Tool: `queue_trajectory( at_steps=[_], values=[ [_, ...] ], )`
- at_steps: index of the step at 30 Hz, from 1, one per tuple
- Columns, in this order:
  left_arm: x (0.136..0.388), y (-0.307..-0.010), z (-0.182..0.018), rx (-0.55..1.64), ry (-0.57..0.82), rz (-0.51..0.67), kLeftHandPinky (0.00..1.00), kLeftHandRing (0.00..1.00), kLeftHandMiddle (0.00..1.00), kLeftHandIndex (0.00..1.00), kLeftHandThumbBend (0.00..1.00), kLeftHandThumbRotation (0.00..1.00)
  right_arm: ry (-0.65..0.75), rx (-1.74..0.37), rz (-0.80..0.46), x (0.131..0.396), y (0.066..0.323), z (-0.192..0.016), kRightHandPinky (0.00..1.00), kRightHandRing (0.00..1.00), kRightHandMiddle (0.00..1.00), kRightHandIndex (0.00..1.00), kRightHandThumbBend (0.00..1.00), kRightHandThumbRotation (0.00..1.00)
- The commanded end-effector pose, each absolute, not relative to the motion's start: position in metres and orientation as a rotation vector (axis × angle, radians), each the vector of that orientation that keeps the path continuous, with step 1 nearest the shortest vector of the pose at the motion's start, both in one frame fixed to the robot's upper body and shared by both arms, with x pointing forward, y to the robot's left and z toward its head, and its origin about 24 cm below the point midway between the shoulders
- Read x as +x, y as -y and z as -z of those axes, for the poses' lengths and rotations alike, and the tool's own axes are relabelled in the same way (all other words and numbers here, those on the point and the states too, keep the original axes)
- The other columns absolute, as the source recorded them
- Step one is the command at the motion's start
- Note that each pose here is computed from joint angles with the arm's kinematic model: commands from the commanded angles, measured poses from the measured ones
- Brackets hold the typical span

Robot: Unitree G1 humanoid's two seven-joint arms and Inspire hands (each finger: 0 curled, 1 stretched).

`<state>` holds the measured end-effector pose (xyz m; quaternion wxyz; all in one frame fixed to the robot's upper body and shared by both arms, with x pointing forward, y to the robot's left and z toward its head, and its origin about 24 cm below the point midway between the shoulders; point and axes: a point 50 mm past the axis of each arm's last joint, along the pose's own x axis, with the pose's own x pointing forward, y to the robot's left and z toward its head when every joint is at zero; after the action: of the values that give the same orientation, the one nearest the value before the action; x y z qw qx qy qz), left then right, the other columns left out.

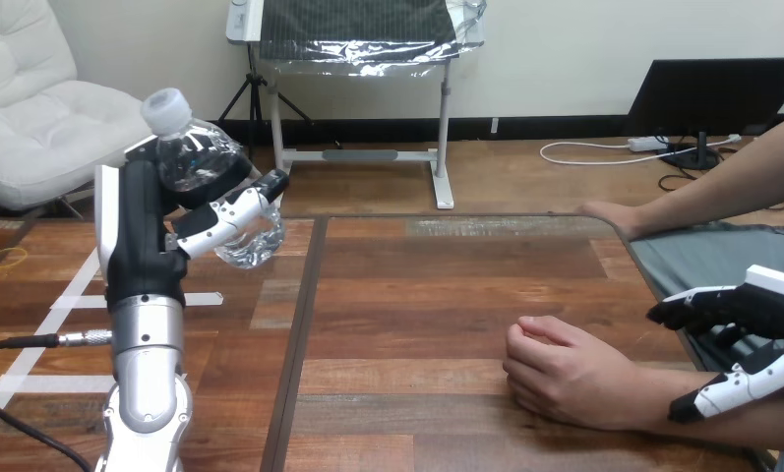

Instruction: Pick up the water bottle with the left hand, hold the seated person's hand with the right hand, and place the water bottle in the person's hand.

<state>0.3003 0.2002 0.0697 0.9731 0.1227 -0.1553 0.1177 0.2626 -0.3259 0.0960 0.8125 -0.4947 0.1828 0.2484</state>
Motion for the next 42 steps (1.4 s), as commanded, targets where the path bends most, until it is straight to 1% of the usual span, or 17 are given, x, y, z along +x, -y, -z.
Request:
queue_trajectory(
  at_steps=[1, 9, 18, 30, 36, 42],
  values=[
    [0.314, -0.194, -0.101, 0.214, 0.431, -0.231, 0.25, 0.3, 0.36, 0.41, 0.57, 0.0, -0.356, -1.088, -0.574, 0.268, 0.318, -0.103, 0.83, 0.88, 0.88, 0.86, 1.0, 0.28],
    [0.314, -0.194, -0.101, 0.207, 0.43, -0.23, 0.25, 0.3, 0.36, 0.41, 0.57, 0.0, -0.362, -1.081, -0.596, 0.269, 0.313, -0.096, 0.82, 0.9, 0.9, 0.86, 1.0, 0.28],
    [0.313, -0.195, -0.101, 0.205, 0.429, -0.231, 0.26, 0.3, 0.36, 0.41, 0.57, 0.0, -0.369, -1.086, -0.611, 0.271, 0.309, -0.089, 0.83, 0.92, 0.92, 0.87, 1.0, 0.25],
    [0.313, -0.196, -0.102, 0.206, 0.433, -0.238, 0.26, 0.3, 0.36, 0.41, 0.57, 0.0, -0.379, -1.098, -0.627, 0.275, 0.305, -0.081, 0.78, 0.89, 0.91, 0.86, 1.0, 0.21],
    [0.313, -0.196, -0.103, 0.199, 0.434, -0.238, 0.25, 0.3, 0.36, 0.41, 0.57, 0.0, -0.375, -1.12, -0.64, 0.276, 0.303, -0.077, 0.73, 0.85, 0.87, 0.84, 1.0, 0.18],
    [0.313, -0.196, -0.103, 0.197, 0.437, -0.238, 0.25, 0.3, 0.36, 0.41, 0.57, 0.0, -0.392, -1.126, -0.639, 0.278, 0.303, -0.073, 0.72, 0.83, 0.86, 0.83, 1.0, 0.15]
  ],
)
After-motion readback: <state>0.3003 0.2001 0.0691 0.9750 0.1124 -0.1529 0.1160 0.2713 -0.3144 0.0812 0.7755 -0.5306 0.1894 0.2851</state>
